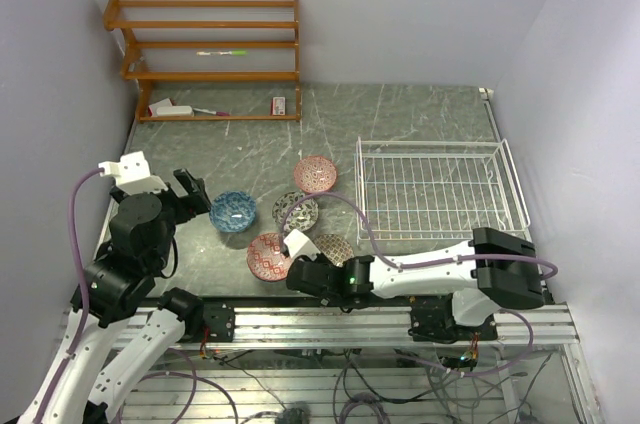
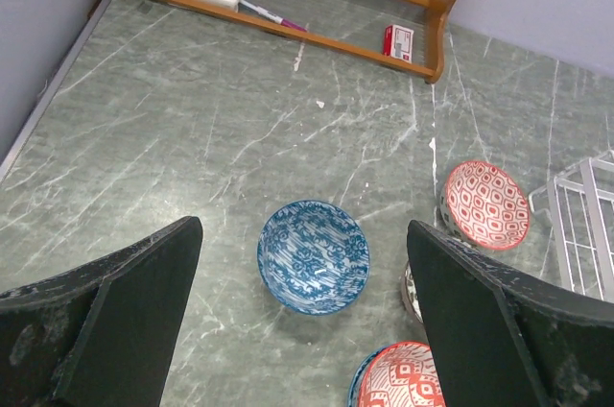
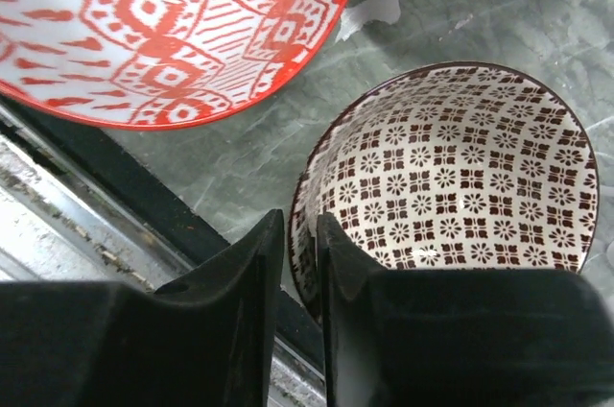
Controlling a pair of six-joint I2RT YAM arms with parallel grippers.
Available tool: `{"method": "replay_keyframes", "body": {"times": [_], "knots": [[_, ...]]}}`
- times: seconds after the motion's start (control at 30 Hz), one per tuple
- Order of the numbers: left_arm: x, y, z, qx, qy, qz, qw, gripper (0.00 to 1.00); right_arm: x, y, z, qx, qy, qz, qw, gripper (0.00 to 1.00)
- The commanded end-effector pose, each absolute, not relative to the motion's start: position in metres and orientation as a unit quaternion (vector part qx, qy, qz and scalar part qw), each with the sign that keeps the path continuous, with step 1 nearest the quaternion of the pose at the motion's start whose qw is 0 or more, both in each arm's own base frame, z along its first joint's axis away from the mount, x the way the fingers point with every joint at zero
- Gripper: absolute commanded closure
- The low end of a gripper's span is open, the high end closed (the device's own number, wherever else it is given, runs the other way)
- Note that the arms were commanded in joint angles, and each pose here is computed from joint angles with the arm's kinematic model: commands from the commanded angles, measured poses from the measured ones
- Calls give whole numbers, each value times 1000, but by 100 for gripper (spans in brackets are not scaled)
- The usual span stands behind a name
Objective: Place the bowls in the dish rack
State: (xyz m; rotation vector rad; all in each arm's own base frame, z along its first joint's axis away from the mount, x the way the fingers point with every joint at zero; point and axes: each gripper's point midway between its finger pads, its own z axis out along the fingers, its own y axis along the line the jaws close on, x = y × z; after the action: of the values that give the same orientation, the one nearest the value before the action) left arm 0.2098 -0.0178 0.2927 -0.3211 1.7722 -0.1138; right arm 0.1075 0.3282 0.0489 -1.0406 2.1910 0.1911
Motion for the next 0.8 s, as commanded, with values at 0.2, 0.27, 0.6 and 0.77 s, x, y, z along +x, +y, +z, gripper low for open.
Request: {"method": "replay_keyframes", "body": {"times": [0.2,0.27,0.6,0.77], "knots": [[211,-17,289,-144,772,-48,618,1,117,332,64,-378,849,59,364,100],[211,-17,292,-145,769,-51,621,1,114,341,85,-376,844,93,371,100],[215,-24,307,-137,762,-68,629,1,91,370,229,-362,758,352,413,100],[216,-28,310,-134,759,-77,632,1,140,338,276,-296,733,410,454,100]]}}
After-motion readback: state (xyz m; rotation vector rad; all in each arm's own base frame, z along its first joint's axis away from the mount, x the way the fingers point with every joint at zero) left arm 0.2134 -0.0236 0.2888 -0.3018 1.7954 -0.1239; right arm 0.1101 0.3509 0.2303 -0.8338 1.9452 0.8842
